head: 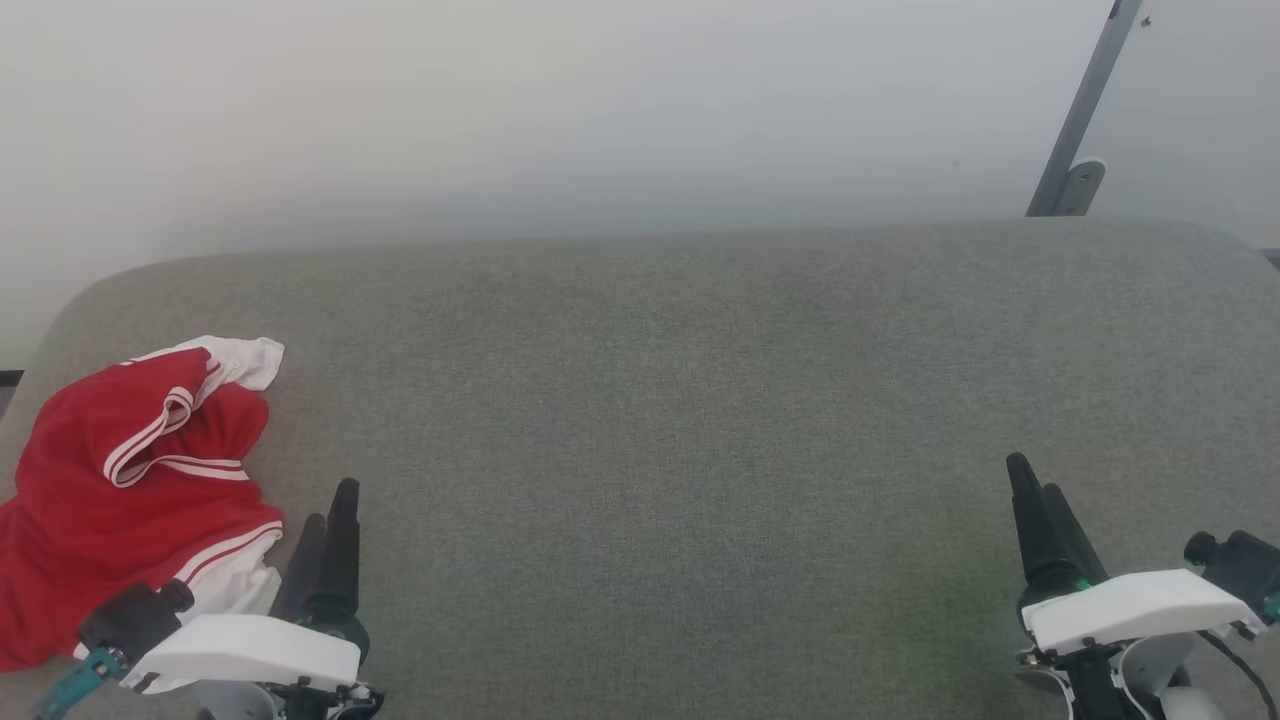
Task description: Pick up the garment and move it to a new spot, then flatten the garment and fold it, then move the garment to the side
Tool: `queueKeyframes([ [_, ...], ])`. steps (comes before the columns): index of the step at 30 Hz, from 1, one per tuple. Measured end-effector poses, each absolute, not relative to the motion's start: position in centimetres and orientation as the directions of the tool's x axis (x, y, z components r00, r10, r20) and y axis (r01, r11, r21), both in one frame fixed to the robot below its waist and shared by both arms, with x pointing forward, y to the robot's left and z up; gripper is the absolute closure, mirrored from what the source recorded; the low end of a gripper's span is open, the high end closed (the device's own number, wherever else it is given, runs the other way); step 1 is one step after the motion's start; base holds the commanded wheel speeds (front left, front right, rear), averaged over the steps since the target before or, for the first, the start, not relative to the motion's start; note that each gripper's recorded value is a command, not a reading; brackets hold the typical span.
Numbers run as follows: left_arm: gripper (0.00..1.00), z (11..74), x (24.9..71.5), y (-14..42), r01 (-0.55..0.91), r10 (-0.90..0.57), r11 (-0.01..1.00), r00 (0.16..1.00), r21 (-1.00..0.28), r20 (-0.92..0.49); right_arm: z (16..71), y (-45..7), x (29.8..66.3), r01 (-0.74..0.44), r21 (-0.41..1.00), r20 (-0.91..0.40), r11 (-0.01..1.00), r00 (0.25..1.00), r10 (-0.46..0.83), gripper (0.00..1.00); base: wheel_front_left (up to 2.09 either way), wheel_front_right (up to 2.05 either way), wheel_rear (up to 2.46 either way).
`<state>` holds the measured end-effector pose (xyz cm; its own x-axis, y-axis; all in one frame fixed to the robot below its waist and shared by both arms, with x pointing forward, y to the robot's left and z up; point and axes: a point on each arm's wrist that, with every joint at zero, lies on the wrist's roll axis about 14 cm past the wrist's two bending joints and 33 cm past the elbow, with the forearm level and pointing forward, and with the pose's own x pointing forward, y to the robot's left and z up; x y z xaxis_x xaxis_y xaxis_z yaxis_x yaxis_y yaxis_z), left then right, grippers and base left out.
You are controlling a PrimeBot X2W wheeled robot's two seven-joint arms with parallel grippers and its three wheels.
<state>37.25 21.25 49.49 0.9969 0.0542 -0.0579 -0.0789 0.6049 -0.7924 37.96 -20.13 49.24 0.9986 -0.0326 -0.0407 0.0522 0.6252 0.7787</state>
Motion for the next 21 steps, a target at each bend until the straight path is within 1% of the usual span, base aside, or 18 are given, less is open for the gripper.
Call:
queueKeyframes([
  [1, 0.00, 49.5, 37.2, 21.3, -0.079, 0.054, 0.605, 0.997, -0.792, -0.058, 49.2, -20.1, 38.0, 0.052, 0.779, -0.041, 0.625, 0.999, -0.033, 0.00, 0.00, 0.00, 0.00],
  [5, 0.00, 49.8, 37.2, 21.4, -0.063, 0.055, 0.664, 0.998, -0.745, -0.035, 49.4, -20.2, 38.0, 0.049, 0.743, -0.034, 0.668, 0.999, -0.035, 0.00, 0.00, 0.00, 0.00],
  [11, 0.00, 50.1, 37.2, 21.6, -0.048, 0.056, 0.723, 0.998, -0.689, -0.011, 49.6, -20.3, 38.1, 0.043, 0.684, -0.021, 0.728, 0.999, -0.039, 0.00, 0.00, 0.00, 0.00],
  [21, 0.00, 50.5, 37.2, 21.5, -0.019, 0.036, 0.822, 0.999, -0.569, 0.019, 50.0, -20.4, 38.1, 0.029, 0.589, 0.003, 0.808, 0.999, -0.038, 0.00, 0.00, 0.00, 0.00],
])
